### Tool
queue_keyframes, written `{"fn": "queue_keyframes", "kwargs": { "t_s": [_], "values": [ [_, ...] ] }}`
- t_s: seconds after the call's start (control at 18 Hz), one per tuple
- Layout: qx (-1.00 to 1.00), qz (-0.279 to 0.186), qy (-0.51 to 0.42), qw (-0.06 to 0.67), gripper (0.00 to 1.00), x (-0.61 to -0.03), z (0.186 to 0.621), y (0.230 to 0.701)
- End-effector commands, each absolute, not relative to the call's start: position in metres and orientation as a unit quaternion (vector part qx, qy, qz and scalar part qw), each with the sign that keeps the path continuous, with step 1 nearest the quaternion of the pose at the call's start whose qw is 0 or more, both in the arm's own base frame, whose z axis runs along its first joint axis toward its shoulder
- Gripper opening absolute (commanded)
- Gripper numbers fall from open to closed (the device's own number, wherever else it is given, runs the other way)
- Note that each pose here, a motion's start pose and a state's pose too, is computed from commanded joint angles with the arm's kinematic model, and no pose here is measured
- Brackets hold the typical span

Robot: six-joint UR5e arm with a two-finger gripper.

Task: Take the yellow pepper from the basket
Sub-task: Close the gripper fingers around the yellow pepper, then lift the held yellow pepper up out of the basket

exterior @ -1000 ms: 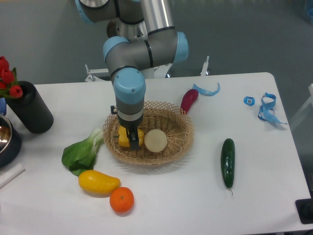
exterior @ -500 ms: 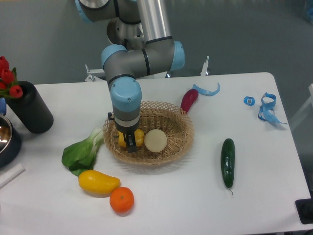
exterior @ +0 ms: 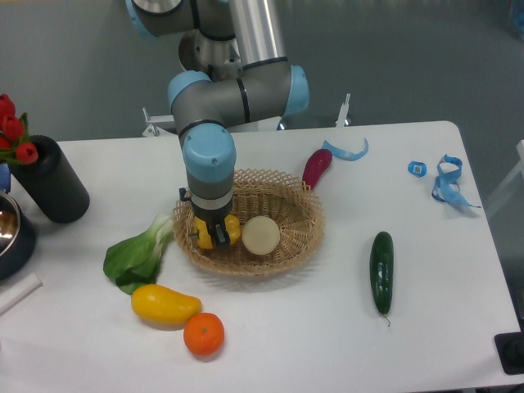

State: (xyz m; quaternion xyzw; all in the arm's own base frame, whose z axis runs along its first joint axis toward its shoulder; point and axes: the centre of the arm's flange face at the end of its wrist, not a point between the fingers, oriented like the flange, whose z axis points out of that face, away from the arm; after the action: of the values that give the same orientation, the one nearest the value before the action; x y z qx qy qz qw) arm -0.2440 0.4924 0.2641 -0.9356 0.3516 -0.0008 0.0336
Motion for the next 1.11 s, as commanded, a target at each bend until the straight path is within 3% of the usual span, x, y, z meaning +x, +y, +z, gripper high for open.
{"fn": "queue_keyframes", "kwargs": {
  "t_s": [0.44,0.78,0.94,1.11],
  "values": [
    [-0.971,0.040,0.225,0.066,0.14,-0.293,0.323,0.447],
    [-0.989,0.051,0.118,0.066,0.15,-0.379,0.331,0.382],
    [-0.993,0.050,0.083,0.063,0.20,-0.408,0.326,0.353],
    [-0.995,0.049,0.061,0.060,0.18,-0.432,0.322,0.338]
  ]
}}
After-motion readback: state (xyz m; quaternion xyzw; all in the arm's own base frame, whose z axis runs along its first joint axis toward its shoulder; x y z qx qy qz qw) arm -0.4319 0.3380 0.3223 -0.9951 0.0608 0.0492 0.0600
